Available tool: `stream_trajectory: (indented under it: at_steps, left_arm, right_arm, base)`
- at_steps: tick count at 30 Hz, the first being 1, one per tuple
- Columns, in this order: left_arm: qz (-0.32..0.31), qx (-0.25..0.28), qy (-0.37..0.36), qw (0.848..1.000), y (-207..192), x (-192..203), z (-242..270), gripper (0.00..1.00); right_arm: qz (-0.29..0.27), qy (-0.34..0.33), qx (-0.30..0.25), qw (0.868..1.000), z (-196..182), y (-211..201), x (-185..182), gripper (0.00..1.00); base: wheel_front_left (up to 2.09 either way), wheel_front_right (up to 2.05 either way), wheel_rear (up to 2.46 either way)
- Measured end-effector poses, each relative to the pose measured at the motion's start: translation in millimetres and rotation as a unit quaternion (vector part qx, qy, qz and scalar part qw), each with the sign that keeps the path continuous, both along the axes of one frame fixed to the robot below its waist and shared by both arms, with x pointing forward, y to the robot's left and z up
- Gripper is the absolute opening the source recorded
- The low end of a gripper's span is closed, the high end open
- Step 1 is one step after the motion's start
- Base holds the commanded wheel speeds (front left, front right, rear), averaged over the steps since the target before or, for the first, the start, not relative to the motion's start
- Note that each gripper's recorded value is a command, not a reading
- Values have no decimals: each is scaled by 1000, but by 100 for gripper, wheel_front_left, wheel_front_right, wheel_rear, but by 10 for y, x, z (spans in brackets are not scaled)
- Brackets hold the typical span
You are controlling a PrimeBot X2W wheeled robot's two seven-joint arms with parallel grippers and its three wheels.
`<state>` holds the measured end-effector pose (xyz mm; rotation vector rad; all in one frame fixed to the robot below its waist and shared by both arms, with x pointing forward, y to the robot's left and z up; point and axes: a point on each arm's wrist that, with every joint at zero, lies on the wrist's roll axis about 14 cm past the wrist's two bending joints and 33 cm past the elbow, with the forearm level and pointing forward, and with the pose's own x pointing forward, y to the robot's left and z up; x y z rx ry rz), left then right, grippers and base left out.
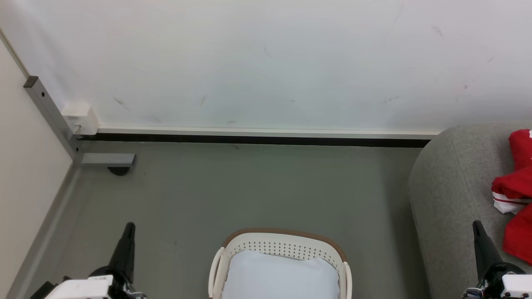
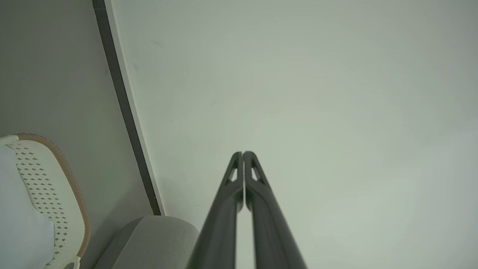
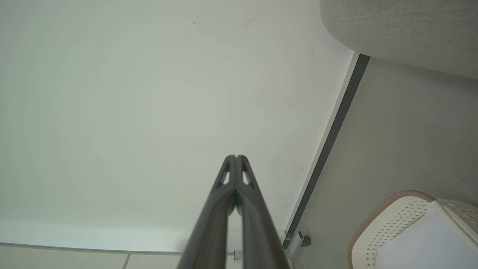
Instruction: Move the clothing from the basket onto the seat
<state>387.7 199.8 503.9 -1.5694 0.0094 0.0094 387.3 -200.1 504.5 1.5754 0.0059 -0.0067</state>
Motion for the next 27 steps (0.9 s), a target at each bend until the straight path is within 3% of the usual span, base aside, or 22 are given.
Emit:
stream_trajectory:
  at_steps: [27]
  left_arm:
    - [0,0,0,1000,-1,0,0,0]
  right_arm:
    - [0,0,0,1000,-1,-1,-1,0]
  base:
    - [0,0,0]
